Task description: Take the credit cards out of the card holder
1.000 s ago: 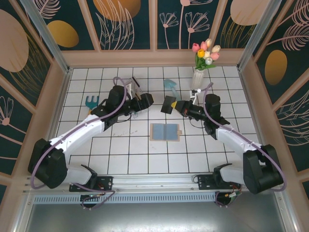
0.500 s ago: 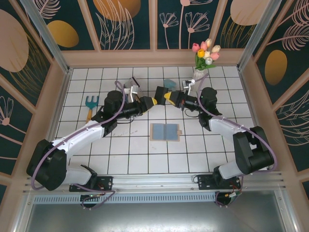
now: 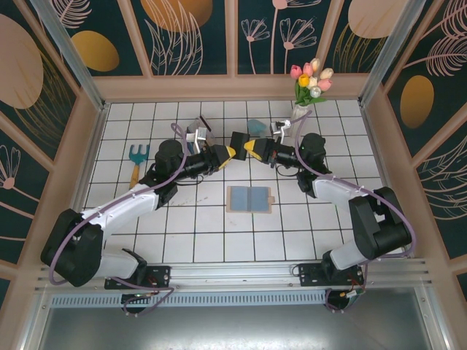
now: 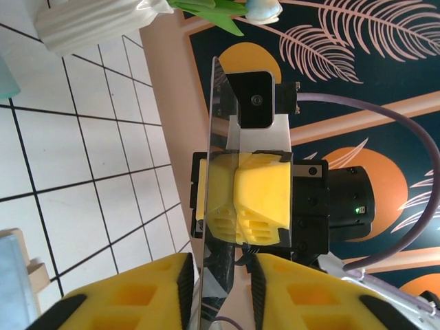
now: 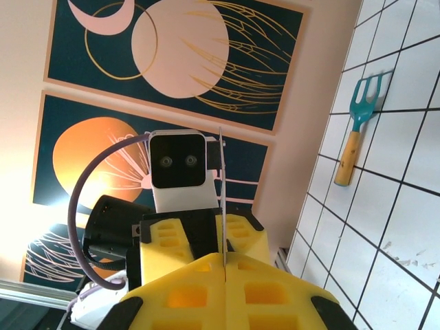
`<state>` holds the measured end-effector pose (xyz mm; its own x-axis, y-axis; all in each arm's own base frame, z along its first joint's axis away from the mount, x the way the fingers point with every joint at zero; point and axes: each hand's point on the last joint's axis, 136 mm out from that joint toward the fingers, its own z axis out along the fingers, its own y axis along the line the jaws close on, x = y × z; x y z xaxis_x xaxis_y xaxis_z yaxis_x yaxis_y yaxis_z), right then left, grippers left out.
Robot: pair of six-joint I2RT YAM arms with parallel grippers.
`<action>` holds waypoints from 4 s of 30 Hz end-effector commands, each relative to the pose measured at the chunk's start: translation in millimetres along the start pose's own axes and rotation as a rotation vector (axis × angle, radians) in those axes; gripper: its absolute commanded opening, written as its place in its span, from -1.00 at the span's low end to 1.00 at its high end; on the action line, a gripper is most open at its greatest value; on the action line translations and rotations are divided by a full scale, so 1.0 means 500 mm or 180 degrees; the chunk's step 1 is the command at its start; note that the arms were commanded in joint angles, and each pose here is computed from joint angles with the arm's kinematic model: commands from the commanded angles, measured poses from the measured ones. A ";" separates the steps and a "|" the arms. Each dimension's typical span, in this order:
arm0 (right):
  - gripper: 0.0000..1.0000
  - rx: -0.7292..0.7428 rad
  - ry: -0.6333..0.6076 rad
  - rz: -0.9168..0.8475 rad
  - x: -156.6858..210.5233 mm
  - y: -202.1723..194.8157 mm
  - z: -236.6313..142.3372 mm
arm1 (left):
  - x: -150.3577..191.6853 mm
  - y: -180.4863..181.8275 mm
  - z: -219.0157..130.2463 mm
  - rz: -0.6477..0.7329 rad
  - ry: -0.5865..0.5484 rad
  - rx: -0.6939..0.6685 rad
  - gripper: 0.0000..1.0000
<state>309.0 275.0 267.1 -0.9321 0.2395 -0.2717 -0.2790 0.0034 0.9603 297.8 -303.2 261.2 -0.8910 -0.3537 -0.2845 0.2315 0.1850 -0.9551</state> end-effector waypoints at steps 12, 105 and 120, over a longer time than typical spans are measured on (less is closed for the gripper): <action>-0.83 -0.0106 0.0069 -0.0168 0.009 0.015 0.003 | 0.002 -0.004 0.000 0.0098 -0.0008 0.0082 -1.00; 0.47 0.1855 -0.0375 -0.0272 0.014 -0.214 -0.134 | -0.350 0.451 -0.093 0.0474 -0.1252 -0.4833 -1.00; 0.47 0.1862 -0.0382 -0.0265 0.013 -0.215 -0.135 | -0.337 0.463 -0.062 0.0439 -0.1024 -0.4646 -0.81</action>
<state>315.0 211.9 150.8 -0.8730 0.3166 -0.3709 -0.1401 0.5656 0.8127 482.2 -164.3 94.0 -0.7208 -0.3988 -0.5670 -0.4693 0.8827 -0.0243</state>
